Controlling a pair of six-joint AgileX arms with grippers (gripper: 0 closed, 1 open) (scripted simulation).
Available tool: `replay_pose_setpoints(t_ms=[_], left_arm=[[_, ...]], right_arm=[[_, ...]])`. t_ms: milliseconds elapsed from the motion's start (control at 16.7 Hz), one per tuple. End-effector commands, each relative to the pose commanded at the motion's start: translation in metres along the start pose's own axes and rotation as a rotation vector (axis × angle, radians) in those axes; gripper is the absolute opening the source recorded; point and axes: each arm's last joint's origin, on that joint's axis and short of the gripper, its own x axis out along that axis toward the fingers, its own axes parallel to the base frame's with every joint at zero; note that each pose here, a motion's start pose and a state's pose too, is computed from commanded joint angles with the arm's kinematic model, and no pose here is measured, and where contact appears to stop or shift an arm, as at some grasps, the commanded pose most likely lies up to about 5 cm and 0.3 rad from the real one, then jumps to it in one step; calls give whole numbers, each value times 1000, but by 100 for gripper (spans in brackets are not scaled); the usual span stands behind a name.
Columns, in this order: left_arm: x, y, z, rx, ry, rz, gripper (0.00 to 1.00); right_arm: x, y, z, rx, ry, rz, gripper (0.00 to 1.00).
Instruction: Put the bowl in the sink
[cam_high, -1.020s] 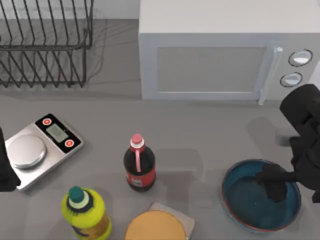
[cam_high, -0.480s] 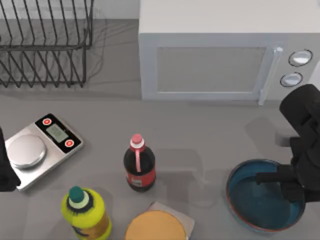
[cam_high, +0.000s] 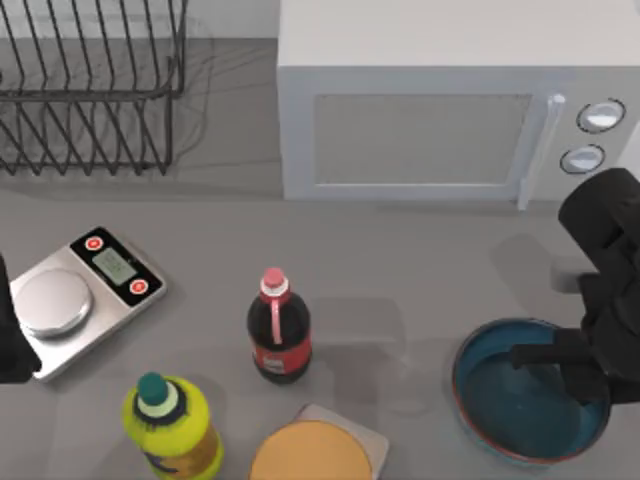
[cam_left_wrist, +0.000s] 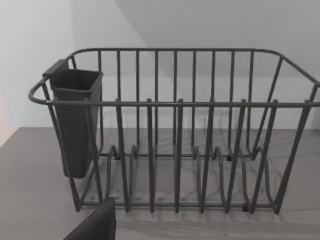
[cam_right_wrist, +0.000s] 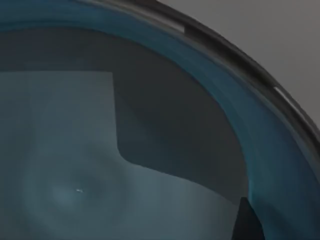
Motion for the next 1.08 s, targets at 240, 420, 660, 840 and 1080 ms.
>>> replay_pose_setpoints(t_ms=[240,420,660,840,1080], left_arm=[[0,0,0,0,0,0,100],[0,0,0,0,0,0,100],[0,0,0,0,0,0,100],[0,0,0,0,0,0,100],[0,0,0,0,0,0,100]], right_arm=[[-28,5,10,0,-7,2,0],[-68,6,12,2,16,-8,0],[-125,3,6,1,25,-11,0],[-149,0,0,0,1,0,0],[-148,1,0,-2,3,-1,0]])
